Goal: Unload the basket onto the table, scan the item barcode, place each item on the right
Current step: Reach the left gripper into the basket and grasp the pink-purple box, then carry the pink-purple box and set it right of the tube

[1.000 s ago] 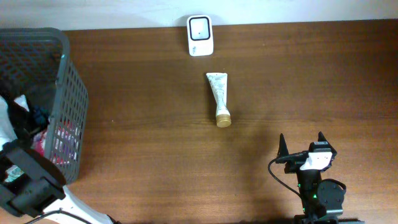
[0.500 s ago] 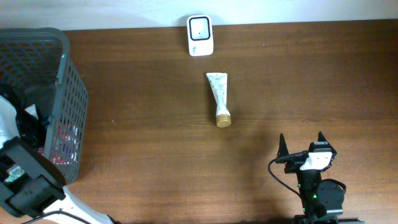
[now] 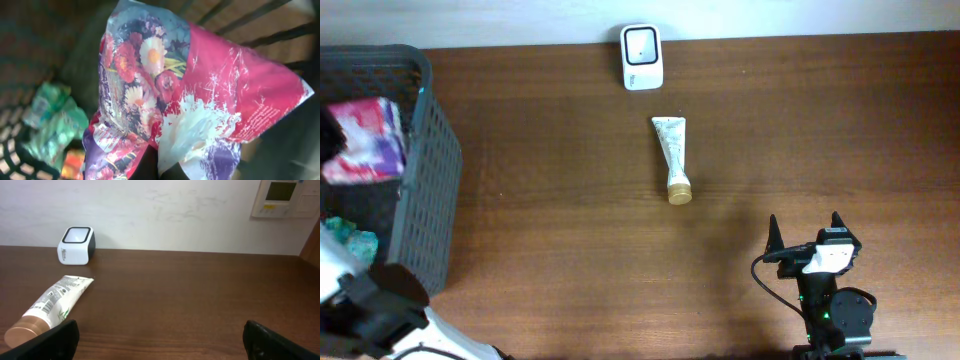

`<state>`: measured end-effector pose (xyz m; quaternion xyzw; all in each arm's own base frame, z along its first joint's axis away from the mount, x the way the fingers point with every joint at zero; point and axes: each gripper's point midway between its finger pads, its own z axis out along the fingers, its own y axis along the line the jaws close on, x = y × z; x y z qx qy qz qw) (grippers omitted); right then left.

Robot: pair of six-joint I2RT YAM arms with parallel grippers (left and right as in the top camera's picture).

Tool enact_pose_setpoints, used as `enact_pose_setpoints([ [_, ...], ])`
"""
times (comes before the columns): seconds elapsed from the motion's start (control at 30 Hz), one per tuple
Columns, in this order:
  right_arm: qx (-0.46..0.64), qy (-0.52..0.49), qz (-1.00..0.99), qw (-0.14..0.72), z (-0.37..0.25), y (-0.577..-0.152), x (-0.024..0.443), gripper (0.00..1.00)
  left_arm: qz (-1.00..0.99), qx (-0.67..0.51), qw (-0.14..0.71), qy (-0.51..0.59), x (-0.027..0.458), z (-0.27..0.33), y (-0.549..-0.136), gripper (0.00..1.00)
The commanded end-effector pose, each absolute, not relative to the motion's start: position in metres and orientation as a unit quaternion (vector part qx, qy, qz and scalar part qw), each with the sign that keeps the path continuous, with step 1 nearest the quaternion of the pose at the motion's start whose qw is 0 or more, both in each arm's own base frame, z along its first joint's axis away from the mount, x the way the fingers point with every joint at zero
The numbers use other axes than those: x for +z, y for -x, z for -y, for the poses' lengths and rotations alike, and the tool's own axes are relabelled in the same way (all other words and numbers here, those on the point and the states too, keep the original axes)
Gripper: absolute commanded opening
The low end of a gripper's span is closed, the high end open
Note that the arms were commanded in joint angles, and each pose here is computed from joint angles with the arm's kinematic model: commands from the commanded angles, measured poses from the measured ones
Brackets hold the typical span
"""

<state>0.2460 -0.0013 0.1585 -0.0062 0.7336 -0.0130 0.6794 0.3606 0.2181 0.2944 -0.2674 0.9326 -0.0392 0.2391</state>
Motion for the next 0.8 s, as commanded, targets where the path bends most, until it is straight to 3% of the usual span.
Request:
enact_pose_setpoints([
  [0.0,-0.011,0.006,-0.735,0.678,0.000,-0.246,0.155,0.99,-0.898,-0.039,0.361,0.248,0.383,-0.195,-0.351,0.00],
  [0.23,-0.011,0.006,-0.735,0.678,0.000,-0.246,0.155,0.99,-0.821,-0.123,0.541,0.130,0.503,-0.122,-0.337,0.00],
  [0.33,-0.011,0.006,-0.735,0.678,0.000,-0.246,0.155,0.99,-0.795,-0.148,0.568,0.152,0.526,-0.112,-0.328,0.00],
  [0.4,-0.011,0.006,-0.735,0.678,0.000,-0.246,0.155,0.99,-0.784,-0.184,0.564,0.181,0.531,-0.104,-0.327,0.00],
  [0.77,-0.011,0.006,-0.735,0.678,0.000,-0.246,0.155,0.99,-0.822,-0.312,0.477,0.025,0.506,0.042,-0.372,0.00],
])
